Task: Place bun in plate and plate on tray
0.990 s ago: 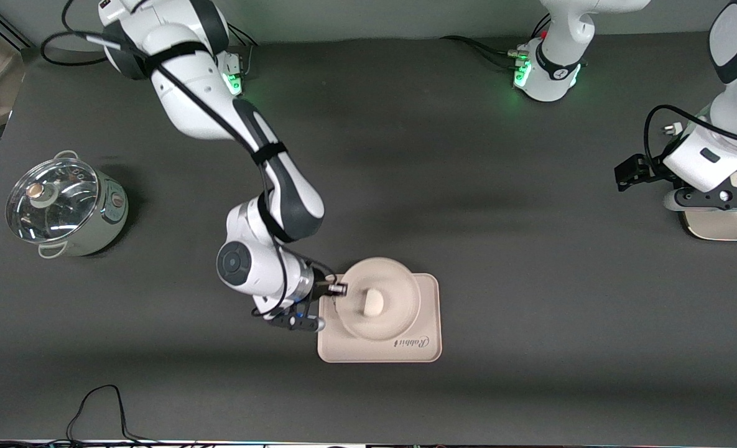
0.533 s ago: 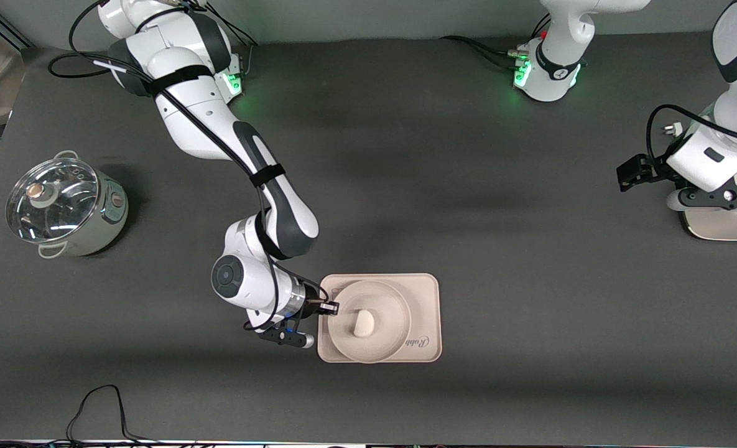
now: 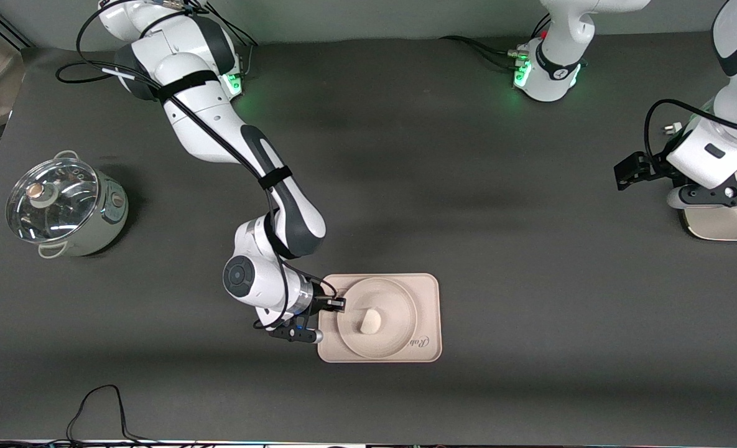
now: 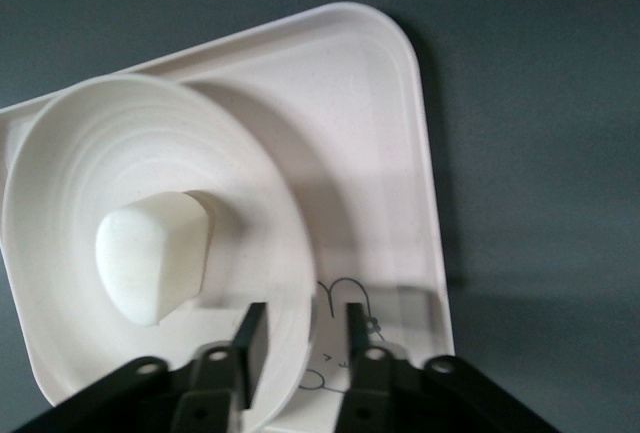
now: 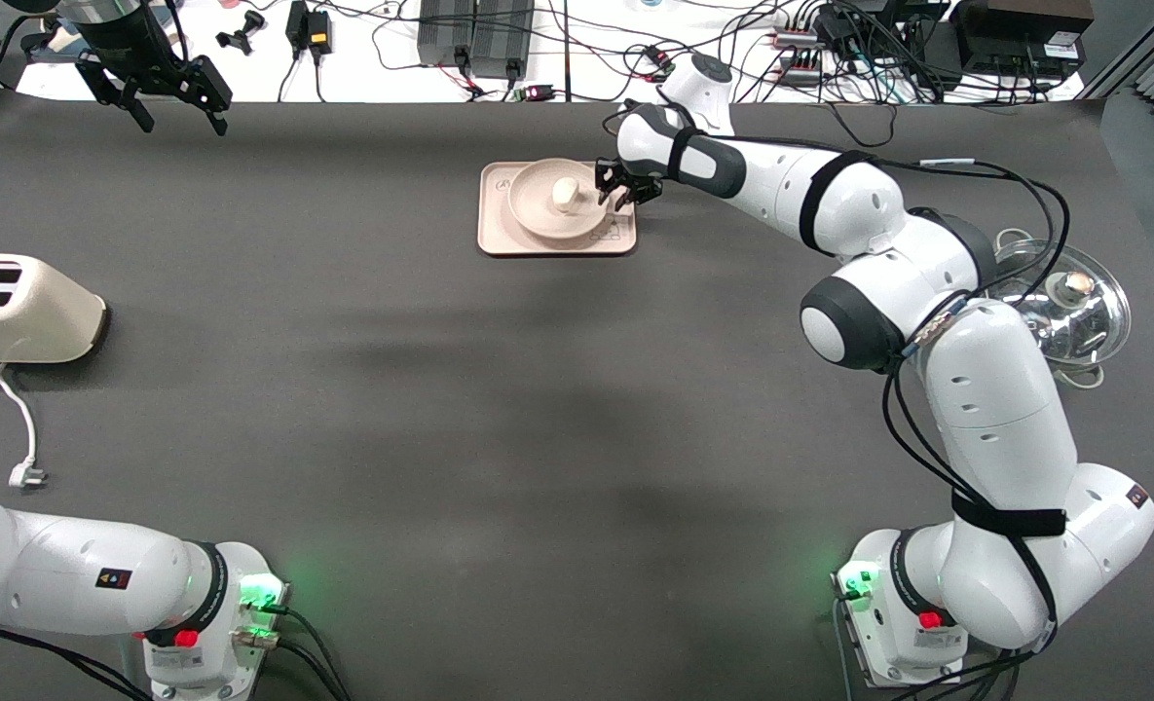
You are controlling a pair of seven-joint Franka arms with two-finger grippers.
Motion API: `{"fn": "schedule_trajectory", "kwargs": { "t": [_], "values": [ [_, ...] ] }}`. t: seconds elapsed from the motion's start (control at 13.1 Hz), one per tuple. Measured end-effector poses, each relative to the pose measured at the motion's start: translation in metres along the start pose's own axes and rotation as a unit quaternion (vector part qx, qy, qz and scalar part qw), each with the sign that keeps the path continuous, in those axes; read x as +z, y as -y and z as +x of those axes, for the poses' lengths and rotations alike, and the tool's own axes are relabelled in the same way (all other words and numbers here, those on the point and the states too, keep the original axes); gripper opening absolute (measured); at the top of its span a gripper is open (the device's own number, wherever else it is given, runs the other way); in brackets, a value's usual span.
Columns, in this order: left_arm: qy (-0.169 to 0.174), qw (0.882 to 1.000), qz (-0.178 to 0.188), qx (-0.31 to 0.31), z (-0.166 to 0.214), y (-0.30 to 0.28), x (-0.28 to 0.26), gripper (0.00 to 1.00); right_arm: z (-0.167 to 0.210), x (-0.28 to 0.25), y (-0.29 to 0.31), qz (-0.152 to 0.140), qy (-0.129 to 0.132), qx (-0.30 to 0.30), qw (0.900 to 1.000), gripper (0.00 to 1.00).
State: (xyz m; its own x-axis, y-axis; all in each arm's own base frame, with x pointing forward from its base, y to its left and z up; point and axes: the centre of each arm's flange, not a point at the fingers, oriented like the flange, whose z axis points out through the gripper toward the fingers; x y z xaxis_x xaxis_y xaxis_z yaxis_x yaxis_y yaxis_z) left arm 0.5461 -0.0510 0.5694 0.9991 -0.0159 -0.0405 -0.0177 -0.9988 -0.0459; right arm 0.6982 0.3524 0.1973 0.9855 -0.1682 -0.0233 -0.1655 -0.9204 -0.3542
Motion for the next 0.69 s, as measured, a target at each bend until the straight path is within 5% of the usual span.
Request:
{"fn": "schedule_trajectory", "kwargs": {
  "t": [0.23,0.38,0.69],
  "values": [
    [-0.001,1.0,0.0,0.0,0.0,0.0,-0.001,1.0,0.004,-0.009,0.005,0.002,-0.009,-0.009,1.0,0.75],
    [-0.001,1.0,0.0,0.0,0.0,0.0,-0.001,1.0,0.009,-0.025,0.011,-0.028,-0.033,-0.048,0.998,0.96],
    [0.001,1.0,0.0,0.0,0.0,0.0,-0.001,1.0,0.01,-0.082,0.027,-0.059,-0.033,-0.081,0.994,1.0]
  ]
}}
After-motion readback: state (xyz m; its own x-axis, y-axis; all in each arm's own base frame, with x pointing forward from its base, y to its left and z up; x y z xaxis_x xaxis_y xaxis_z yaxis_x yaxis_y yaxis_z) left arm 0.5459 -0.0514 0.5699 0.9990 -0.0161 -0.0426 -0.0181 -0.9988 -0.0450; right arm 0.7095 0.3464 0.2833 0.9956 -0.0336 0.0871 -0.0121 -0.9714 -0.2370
